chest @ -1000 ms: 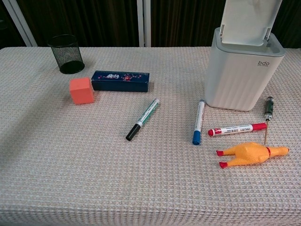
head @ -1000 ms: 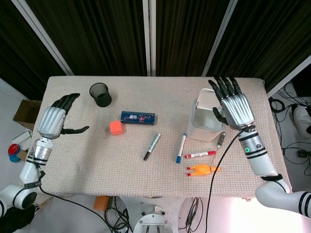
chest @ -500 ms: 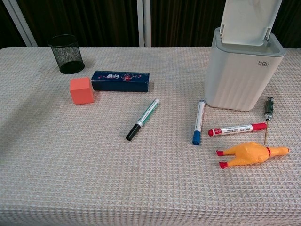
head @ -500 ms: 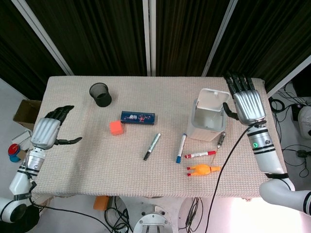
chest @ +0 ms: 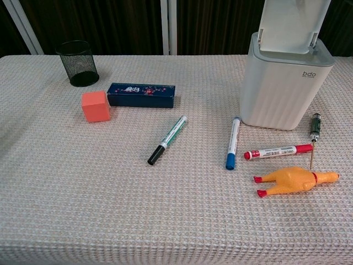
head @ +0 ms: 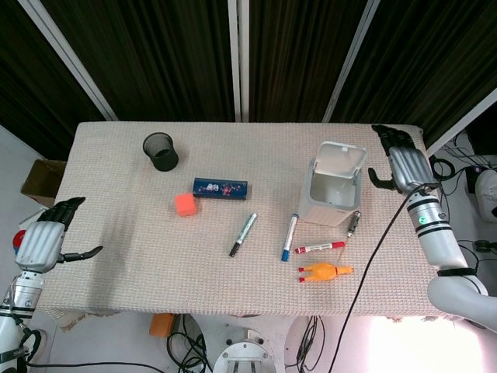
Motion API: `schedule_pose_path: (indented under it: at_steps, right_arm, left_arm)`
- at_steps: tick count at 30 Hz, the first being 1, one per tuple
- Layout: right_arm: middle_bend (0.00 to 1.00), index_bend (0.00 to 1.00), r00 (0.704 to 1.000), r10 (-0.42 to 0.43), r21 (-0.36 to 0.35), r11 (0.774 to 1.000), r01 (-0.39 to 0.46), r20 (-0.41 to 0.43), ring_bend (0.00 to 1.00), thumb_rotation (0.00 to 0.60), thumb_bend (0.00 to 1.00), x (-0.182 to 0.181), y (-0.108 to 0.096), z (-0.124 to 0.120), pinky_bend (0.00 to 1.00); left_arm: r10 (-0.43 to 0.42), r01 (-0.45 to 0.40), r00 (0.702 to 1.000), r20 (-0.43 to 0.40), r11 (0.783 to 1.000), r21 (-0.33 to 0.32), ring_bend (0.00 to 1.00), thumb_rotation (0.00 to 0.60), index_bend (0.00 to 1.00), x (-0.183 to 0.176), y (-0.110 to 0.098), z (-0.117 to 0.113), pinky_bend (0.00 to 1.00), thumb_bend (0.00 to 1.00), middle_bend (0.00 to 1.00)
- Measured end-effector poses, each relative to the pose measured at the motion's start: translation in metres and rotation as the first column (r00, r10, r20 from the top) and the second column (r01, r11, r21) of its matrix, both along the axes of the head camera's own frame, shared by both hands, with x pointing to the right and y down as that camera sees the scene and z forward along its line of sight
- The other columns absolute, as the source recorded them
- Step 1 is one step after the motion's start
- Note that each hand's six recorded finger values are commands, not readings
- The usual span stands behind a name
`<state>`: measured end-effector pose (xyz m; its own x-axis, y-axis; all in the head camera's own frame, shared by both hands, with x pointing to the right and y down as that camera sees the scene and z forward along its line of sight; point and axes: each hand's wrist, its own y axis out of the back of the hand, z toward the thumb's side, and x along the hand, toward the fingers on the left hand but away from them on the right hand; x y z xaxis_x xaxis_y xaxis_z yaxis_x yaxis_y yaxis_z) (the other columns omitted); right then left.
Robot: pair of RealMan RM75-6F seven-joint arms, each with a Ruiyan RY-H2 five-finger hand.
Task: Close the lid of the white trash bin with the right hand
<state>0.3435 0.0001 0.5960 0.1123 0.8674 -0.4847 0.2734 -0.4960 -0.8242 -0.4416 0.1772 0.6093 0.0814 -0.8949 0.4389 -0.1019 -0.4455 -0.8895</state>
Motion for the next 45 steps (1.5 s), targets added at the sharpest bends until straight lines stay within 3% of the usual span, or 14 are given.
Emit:
schedule_pose_path:
  at_steps: [6, 10, 19, 25, 32, 38, 45]
  right_arm:
    - [0.1, 0.0, 0.991, 0.01, -0.066, 0.998, -0.001, 0.132, 0.0, 0.6, 0.29, -0.01, 0.001, 0.008, 0.0]
    - [0.18, 0.0, 0.979, 0.002, -0.102, 0.995, 0.019, 0.205, 0.0, 0.6, 0.29, -0.018, 0.003, 0.01, 0.0]
    - [0.26, 0.0, 0.975, -0.077, -0.097, 0.99, 0.099, 0.21, 0.0, 0.6, 0.29, -0.016, 0.024, 0.005, 0.0]
    - [0.26, 0.0, 0.973, -0.151, -0.06, 0.985, 0.164, 0.173, 0.0, 0.6, 0.3, -0.009, 0.049, 0.004, 0.0]
    - [0.25, 0.0, 0.965, -0.26, -0.016, 0.965, 0.261, 0.027, 0.0, 0.6, 0.33, 0.0, 0.078, 0.013, 0.0]
    - [0.24, 0.0, 0.957, -0.289, -0.04, 0.957, 0.288, -0.02, 0.0, 0.6, 0.32, 0.003, 0.098, 0.029, 0.0]
    - [0.24, 0.0, 0.955, -0.294, -0.063, 0.954, 0.292, -0.028, 0.0, 0.6, 0.32, 0.002, 0.104, 0.038, 0.0]
  left_arm:
    - [0.024, -0.024, 1.0, 0.014, 1.0, 0.005, 0.12, 0.333, 0.09, 0.003, -0.006, -0.001, 0.26, 0.01, 0.11]
    - [0.025, -0.025, 1.0, 0.018, 1.0, 0.004, 0.12, 0.351, 0.09, 0.005, -0.009, 0.001, 0.26, 0.01, 0.11]
    - [0.02, -0.02, 1.0, 0.017, 1.0, -0.007, 0.12, 0.351, 0.09, 0.004, -0.008, 0.002, 0.26, 0.01, 0.11]
    - [0.016, -0.016, 1.0, 0.01, 1.0, -0.021, 0.12, 0.354, 0.09, 0.006, -0.005, 0.005, 0.26, 0.01, 0.11]
    - [0.028, -0.028, 1.0, -0.006, 0.999, -0.024, 0.12, 0.354, 0.09, 0.014, -0.007, 0.009, 0.26, 0.01, 0.11]
    - [0.037, -0.037, 0.999, -0.016, 0.999, -0.014, 0.12, 0.352, 0.09, 0.018, -0.012, 0.007, 0.26, 0.01, 0.11]
    - [0.031, -0.031, 0.999, -0.016, 0.999, -0.012, 0.12, 0.352, 0.09, 0.016, -0.012, 0.005, 0.26, 0.01, 0.11]
